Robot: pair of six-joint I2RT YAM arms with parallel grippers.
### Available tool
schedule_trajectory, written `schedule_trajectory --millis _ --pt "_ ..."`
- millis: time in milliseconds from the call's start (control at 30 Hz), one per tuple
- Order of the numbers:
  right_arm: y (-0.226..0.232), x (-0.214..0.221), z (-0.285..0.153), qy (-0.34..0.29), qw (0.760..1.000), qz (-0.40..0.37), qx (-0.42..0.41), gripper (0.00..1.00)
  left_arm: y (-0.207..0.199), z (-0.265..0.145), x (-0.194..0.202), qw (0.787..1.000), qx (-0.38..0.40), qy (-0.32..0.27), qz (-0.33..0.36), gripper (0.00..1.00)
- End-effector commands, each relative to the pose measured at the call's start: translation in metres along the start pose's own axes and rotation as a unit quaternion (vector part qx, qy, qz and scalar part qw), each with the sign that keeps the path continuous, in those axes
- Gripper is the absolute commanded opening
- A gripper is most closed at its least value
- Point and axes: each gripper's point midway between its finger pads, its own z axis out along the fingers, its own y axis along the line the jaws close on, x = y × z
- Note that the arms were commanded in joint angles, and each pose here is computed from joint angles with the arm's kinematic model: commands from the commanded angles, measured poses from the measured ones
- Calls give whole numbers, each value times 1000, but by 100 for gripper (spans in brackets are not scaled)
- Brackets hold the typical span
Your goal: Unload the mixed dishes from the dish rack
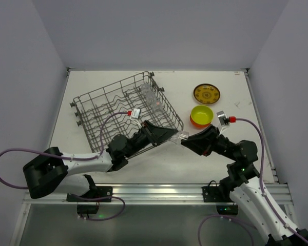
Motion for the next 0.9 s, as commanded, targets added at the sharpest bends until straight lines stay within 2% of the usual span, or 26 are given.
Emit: schedule_trajectory --millis 0,33,67,100,167,200,233,267,333,367,400,433,467,500,533,567,633,667,700,733,800,833,867 --pt "18 -10 4 -4 999 -29 -31 22 -25 9 -9 999 38 -20 7 0" --pt "16 -10 4 -4 999 -29 -29 16 -25 10 -9 999 38 -20 7 0" --pt "14 -9 5 -3 999 -27 -25 4 -26 11 -9 999 40 -20 9 0" --pt "13 -9 5 -4 999 -29 -22 0 -25 12 -8 999 39 -19 9 0" --pt "12 -9 6 -3 999 -29 -20 0 -27 14 -4 999 45 -7 11 0" --pt "12 -10 6 -4 999 -35 -18 0 -22 15 0 999 37 1 14 9" --pt "12 -12 5 -6 999 -39 -14 0 -22 16 1 999 36 7 19 25" --pt "7 -8 2 1 999 -32 6 0 -29 23 -2 999 42 7 28 66" --pt "0 -25 0 -25 996 -63 60 0 -3 30 6 996 -32 42 76 100" --pt "-21 -14 -9 -6 992 -33 125 0 -12 42 -4 993 -44 36 100 100" --pt "-26 -36 -18 -42 980 -58 184 0 19 36 -11 980 -134 36 145 100" --pt "-47 -21 -35 -15 965 -27 260 0 29 32 -22 970 -178 23 165 100" --pt "-46 -34 -42 -18 954 -44 295 0 43 18 -50 945 -262 -18 197 100" --pt "-54 -32 -51 -5 942 -42 333 0 48 9 -63 930 -298 -38 211 100" --pt "-70 -19 -69 28 919 -25 392 0 48 1 -77 917 -327 -63 222 100" --pt "-75 -15 -75 52 909 -31 413 0 52 -18 -97 893 -369 -97 239 100" --pt "-89 1 -82 115 887 -12 447 0 54 -35 -108 872 -403 -109 256 100" --pt "-99 6 -84 148 873 -6 464 0 58 -48 -113 855 -429 -111 269 100" --pt "-98 9 -89 156 867 -7 473 0 59 -52 -115 848 -440 -107 275 100" --pt "-108 18 -100 184 842 4 507 0 61 -56 -115 841 -451 -101 282 100" --pt "-107 25 -104 211 826 4 522 0 65 -68 -114 820 -480 -72 303 100" --pt "-108 35 -109 244 809 1 535 0 64 -69 -115 816 -485 -63 309 100" --pt "-108 35 -110 248 799 -1 548 0 67 -77 -113 806 -496 -44 321 100"
